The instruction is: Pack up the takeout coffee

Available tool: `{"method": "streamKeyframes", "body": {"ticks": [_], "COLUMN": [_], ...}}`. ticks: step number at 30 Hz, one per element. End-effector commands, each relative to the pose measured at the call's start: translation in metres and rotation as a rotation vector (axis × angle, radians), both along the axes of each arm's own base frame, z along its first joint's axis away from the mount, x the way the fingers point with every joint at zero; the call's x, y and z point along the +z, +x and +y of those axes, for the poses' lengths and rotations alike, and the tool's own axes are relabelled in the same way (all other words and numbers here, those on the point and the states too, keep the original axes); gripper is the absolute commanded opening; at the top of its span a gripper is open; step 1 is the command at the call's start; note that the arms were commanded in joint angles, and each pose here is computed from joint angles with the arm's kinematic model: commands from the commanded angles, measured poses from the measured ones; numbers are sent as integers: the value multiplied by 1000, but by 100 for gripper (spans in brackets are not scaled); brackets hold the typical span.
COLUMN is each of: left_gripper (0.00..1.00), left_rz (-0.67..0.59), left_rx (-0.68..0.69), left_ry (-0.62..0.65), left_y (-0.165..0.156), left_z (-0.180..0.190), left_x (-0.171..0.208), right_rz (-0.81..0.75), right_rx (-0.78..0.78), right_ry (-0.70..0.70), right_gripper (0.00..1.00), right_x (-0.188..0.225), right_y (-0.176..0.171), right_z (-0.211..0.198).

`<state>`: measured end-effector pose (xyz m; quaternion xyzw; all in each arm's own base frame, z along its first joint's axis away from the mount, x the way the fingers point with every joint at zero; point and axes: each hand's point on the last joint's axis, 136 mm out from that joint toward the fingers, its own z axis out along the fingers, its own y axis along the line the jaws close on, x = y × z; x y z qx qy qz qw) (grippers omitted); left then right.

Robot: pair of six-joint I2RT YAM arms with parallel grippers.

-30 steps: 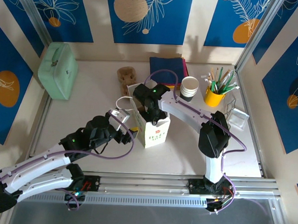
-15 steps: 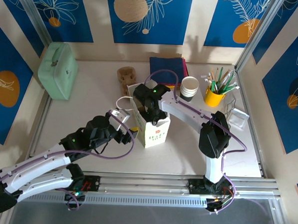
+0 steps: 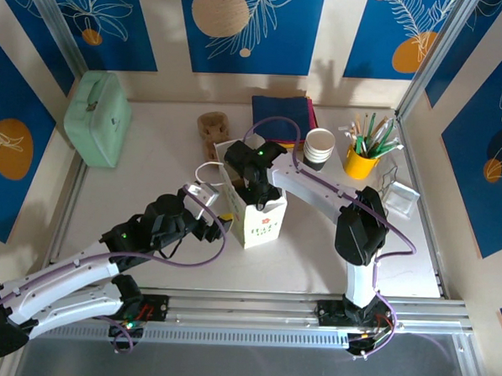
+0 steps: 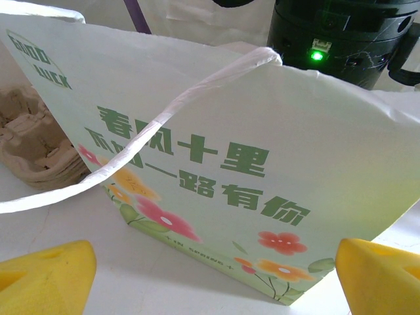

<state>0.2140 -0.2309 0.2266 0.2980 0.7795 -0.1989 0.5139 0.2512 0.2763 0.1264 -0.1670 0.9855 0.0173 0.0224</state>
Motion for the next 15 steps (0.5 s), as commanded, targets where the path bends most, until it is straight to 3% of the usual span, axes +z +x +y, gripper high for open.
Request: {"method": "streamKeyframes", "body": {"ticks": [1,15], "left_gripper": [94,94], "left_rz": [-17,-19], "left_rx": [4,2], "left_ry": [-7,-3], "left_y": [-1,-1], "left_z": [1,0], "left_x": [5,7], "right_rz": [98,22], "right_rx": [-9,0], "right_ry": [-66,-40], "right_gripper": [63,65], "right_x": [-47,-12], "right_y": [-9,1], "right_z": [-2,1]}}
